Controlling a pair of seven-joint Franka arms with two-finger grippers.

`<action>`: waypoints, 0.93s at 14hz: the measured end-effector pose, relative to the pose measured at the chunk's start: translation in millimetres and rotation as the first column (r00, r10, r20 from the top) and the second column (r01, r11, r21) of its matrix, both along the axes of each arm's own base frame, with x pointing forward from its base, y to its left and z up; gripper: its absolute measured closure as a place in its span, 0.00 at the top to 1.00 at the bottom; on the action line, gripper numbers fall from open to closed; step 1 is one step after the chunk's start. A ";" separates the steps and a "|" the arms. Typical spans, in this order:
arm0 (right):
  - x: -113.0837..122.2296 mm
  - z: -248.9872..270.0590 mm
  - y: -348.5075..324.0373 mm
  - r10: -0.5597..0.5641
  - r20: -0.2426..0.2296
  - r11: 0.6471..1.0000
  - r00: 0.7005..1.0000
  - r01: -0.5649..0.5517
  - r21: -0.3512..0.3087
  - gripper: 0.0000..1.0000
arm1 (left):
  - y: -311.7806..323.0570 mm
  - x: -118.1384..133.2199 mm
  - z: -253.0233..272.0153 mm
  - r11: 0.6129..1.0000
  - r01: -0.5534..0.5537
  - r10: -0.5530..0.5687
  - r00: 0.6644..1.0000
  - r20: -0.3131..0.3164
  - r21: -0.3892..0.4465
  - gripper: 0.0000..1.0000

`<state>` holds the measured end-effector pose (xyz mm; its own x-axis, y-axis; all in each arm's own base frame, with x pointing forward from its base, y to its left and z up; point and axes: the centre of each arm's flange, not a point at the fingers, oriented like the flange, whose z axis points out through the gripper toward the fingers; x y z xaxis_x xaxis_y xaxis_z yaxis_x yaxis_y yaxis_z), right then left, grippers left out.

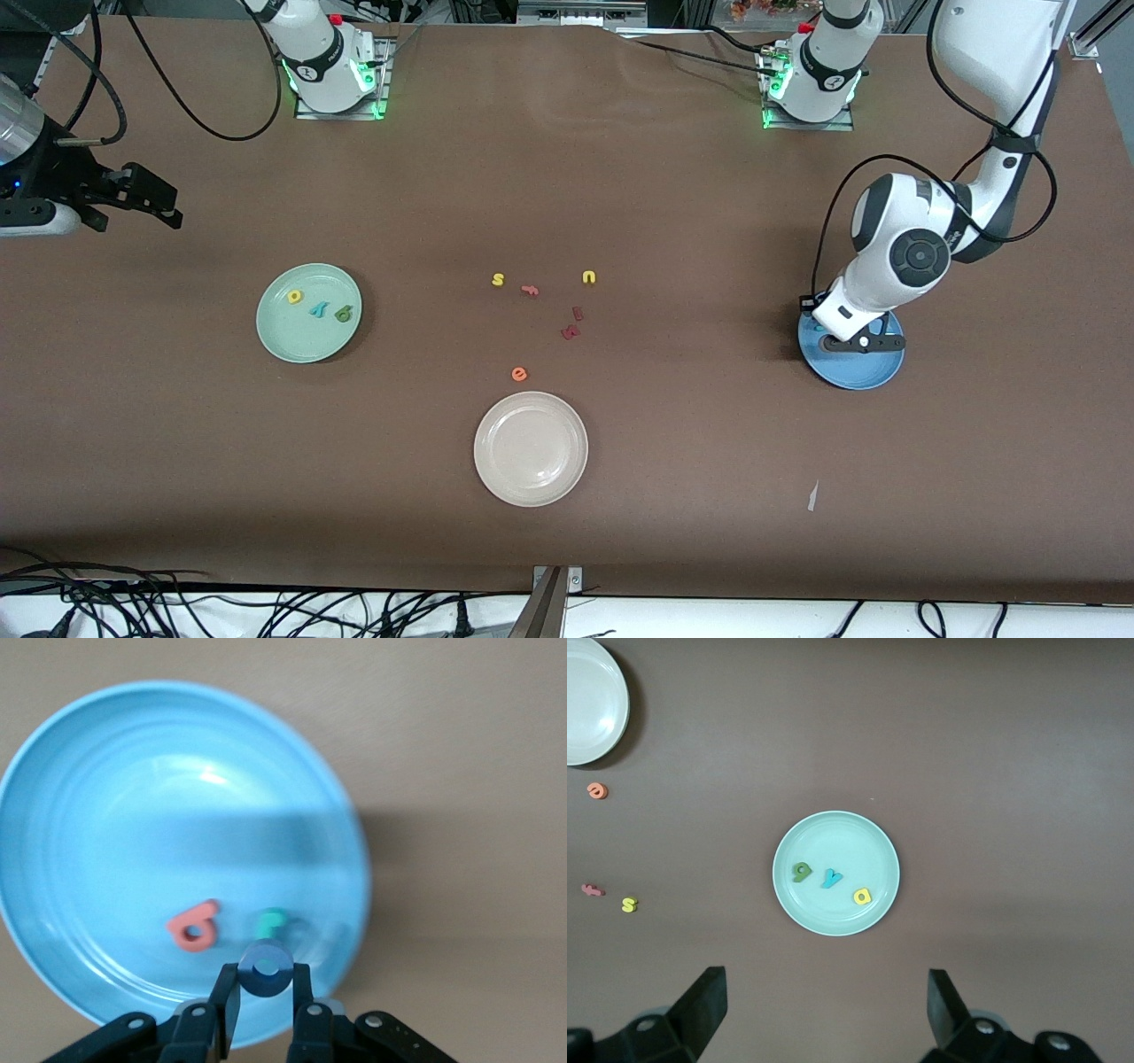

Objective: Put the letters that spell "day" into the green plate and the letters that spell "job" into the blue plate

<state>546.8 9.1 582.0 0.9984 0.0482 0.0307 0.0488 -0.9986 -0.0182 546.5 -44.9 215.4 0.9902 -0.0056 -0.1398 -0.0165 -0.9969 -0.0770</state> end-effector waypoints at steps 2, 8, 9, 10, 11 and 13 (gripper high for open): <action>1.9 -2.8 0.7 0.000 -0.002 1.000 1.000 0.000 0.000 1.00 | 26.9 0.3 -1.3 1.000 0.029 -0.029 1.000 -0.006 -0.011 0.33; 2.7 -6.6 0.5 0.001 -0.013 1.000 1.000 -0.001 -0.005 1.00 | 53.6 38.6 77.0 0.999 0.034 -0.032 0.987 -0.156 0.010 0.91; 2.7 -6.6 -1.1 -0.002 -0.014 1.000 1.000 0.002 -0.007 1.00 | 53.6 46.9 103.8 0.999 0.029 -0.025 0.983 -0.180 0.017 1.00; 2.7 -6.6 -3.5 -0.006 -0.014 1.000 1.000 0.006 -0.011 1.00 | 54.1 52.9 129.1 1.000 0.019 -0.015 0.981 -0.195 0.019 1.00; 2.8 -6.6 -5.9 -0.008 -0.013 1.000 1.000 0.008 -0.016 1.00 | 55.3 57.4 147.8 1.000 0.004 -0.002 0.980 -0.200 0.010 1.00; 2.8 -6.6 -7.9 -0.011 -0.014 1.000 1.000 0.010 -0.021 1.00 | 61.4 62.1 165.8 1.000 -0.025 0.022 0.980 -0.197 -0.010 1.00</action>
